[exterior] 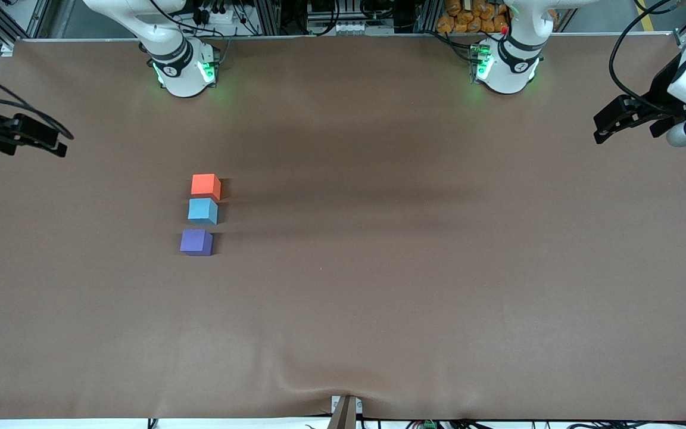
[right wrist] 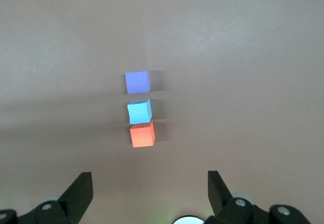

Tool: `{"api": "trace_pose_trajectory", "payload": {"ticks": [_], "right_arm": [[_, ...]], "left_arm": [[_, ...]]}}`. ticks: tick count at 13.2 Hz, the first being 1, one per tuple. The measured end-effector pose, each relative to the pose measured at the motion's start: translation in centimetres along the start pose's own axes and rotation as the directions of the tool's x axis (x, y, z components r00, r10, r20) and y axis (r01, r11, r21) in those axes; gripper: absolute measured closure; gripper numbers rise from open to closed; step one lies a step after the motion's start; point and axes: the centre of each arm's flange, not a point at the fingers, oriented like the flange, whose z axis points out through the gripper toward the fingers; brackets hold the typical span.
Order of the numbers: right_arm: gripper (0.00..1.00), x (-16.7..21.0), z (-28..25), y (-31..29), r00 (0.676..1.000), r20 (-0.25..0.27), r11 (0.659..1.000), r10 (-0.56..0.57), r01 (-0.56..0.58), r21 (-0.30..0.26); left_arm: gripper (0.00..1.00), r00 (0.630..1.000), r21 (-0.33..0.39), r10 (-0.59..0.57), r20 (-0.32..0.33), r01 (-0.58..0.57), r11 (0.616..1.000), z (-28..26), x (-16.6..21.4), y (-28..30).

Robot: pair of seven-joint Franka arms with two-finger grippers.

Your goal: Place blue block between orange and purple blocks

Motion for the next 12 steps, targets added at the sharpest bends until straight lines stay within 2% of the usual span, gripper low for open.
{"api": "trace_pose_trajectory", "payload": {"ticks": [2, 4, 5, 12], "right_arm": [[0.0, -1.1, 0.6, 0.1, 1.0, 0.004, 1.0, -0.001, 0.001, -0.016], [0.0, -1.4, 0.7, -0.9, 1.0, -0.007, 0.997, -0.023, 0.022, -0.067], [0.0, -1.5, 0.7, -1.6, 1.0, -0.008, 0.997, -0.03, 0.029, -0.075], [0.0, -1.3, 0.7, -0.4, 1.0, -0.01, 0.998, -0.001, 0.0, -0.06]], "left_arm": [[0.0, 1.0, 0.002, 0.001, 0.007, -0.001, 1.0, 0.1, -0.1, 0.0], [0.0, 1.0, 0.003, 0.006, 0.011, -0.006, 1.0, 0.1, -0.2, 0.3], [0.0, 1.0, 0.003, 0.007, 0.011, -0.007, 1.0, 0.1, -0.2, 0.3], [0.0, 1.0, 0.003, 0.006, 0.011, -0.006, 1.0, 0.0, -0.2, 0.3]]}}
